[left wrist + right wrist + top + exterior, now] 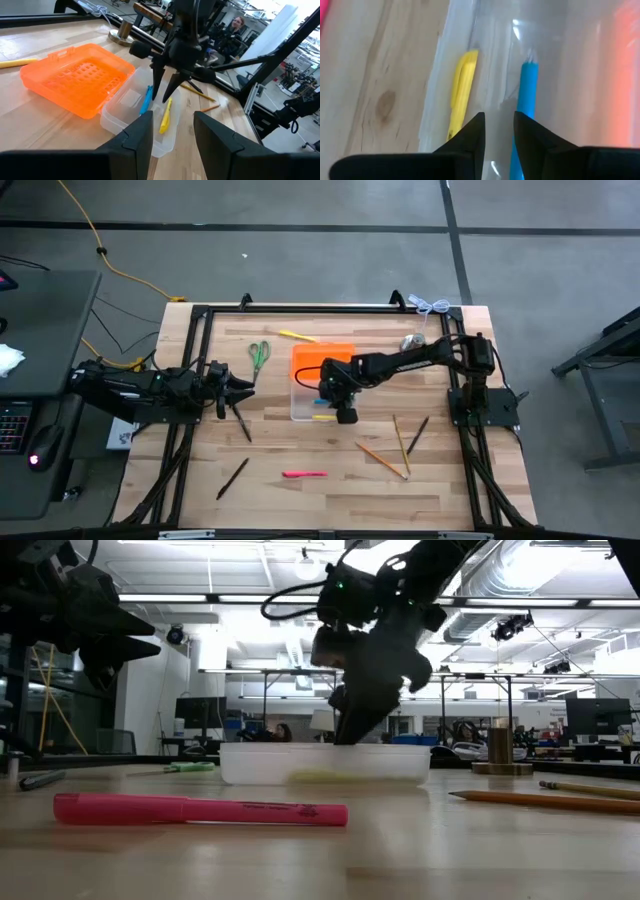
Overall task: Pick & place school supplies into a supply box
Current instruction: Put the green scissors into the orange supply box
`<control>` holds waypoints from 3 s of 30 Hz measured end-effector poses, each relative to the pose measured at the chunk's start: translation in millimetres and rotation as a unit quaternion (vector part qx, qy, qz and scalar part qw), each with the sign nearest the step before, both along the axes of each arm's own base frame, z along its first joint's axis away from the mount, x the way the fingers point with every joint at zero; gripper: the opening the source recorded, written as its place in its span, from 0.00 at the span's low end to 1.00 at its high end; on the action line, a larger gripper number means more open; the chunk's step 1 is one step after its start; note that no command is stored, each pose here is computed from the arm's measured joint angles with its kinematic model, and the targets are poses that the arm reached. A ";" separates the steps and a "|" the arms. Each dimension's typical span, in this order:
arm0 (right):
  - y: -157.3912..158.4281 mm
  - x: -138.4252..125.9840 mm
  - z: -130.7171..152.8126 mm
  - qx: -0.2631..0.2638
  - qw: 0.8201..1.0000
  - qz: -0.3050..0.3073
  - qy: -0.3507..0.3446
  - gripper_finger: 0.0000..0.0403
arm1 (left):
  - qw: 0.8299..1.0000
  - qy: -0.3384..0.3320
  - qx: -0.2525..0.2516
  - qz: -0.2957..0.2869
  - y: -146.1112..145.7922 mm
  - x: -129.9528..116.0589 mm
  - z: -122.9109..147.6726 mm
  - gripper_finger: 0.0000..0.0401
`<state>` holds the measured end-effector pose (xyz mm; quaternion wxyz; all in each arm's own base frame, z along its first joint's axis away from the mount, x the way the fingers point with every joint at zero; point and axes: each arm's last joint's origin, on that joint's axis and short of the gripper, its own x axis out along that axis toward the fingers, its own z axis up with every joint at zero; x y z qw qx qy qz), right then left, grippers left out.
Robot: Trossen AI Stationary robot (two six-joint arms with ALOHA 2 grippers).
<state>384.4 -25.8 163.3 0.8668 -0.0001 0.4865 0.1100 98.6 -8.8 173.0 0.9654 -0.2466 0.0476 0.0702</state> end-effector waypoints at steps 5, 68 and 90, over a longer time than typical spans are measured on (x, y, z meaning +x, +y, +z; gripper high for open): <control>-0.7 8.3 13.1 -0.002 1.000 0.000 -0.022 0.20 | 1.000 0.000 0.000 0.000 0.0 0.0 -0.1 0.43; 1.9 -62.5 172.1 -0.046 0.982 -0.046 -0.180 0.19 | 0.997 0.012 0.014 0.075 4.4 -1.1 -2.4 0.43; 1.3 -85.2 178.5 -0.039 0.988 -0.058 -0.136 0.19 | 0.997 0.012 0.014 0.078 4.6 -1.2 -2.4 0.43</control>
